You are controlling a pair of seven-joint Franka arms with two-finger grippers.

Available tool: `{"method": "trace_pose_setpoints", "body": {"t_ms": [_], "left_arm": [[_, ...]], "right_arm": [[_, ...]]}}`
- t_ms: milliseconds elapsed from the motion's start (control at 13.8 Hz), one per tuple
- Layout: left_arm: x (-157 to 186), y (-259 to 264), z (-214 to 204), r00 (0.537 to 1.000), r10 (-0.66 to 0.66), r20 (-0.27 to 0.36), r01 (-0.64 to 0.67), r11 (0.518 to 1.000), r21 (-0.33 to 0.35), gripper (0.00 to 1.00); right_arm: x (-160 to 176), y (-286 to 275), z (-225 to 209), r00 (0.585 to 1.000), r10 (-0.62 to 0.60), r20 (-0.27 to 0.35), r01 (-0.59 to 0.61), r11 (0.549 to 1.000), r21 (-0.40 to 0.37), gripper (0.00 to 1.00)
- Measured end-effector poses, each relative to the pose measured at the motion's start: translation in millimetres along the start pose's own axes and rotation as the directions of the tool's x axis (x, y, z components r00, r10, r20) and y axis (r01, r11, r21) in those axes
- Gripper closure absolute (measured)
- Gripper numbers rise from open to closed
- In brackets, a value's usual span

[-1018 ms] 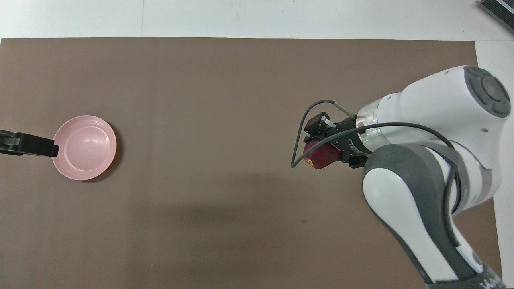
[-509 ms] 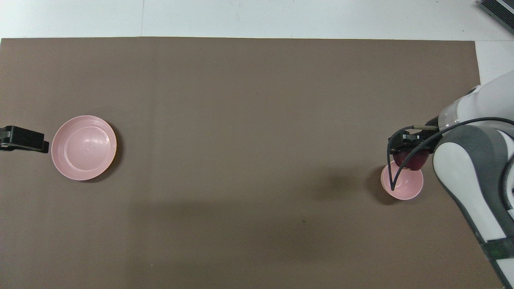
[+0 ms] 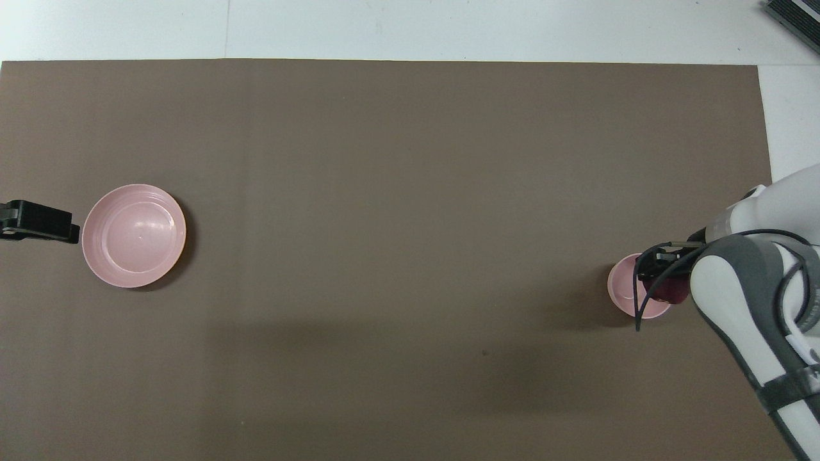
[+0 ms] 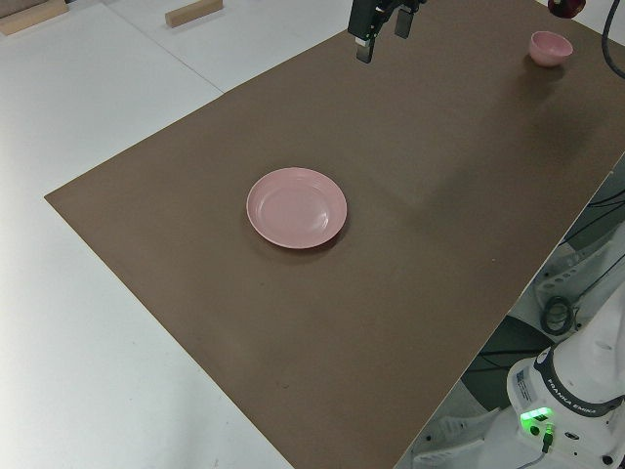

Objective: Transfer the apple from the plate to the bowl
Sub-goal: 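Carry the apple with the right gripper over the small pink bowl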

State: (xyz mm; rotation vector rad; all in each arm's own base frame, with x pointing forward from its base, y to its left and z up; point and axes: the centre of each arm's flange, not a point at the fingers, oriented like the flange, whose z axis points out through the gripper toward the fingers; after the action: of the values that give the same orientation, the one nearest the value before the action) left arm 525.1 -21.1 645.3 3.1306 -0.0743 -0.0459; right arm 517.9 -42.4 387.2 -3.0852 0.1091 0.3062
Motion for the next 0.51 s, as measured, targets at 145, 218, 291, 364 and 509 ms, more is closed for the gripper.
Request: {"method": "trace_pose_setpoints", "body": {"t_ms": [145,218,291,364,509], "left_arm": [[-0.2,-2.0,-0.4,1.000,-0.001,-0.001,0.001,1.000,-0.005,0.00],[-0.2,-5.3,-0.6,1.000,-0.006,-0.002,0.006,1.000,-0.007,0.00],[-0.4,-11.5,-1.0,1.000,-0.017,-0.003,0.017,1.000,-0.009,0.00],[-0.6,-16.3,-1.5,1.000,-0.025,-0.004,0.025,1.000,-0.010,0.00],[-0.6,-16.9,-1.8,1.000,-0.026,-0.005,0.026,1.000,-0.011,0.00]], "right_arm": [[-2.1,0.5,14.4,1.000,-0.006,-0.005,0.006,1.000,-0.002,0.24],[-1.4,0.1,16.6,1.000,-0.014,-0.019,0.014,1.000,-0.003,0.24],[-0.6,0.1,19.1,0.999,-0.028,-0.031,0.027,1.000,-0.004,0.24],[-0.1,0.3,24.2,0.999,-0.038,-0.035,0.038,0.999,-0.005,0.24],[3.0,1.1,40.7,0.998,-0.046,-0.042,0.046,0.999,-0.005,0.24]]}}
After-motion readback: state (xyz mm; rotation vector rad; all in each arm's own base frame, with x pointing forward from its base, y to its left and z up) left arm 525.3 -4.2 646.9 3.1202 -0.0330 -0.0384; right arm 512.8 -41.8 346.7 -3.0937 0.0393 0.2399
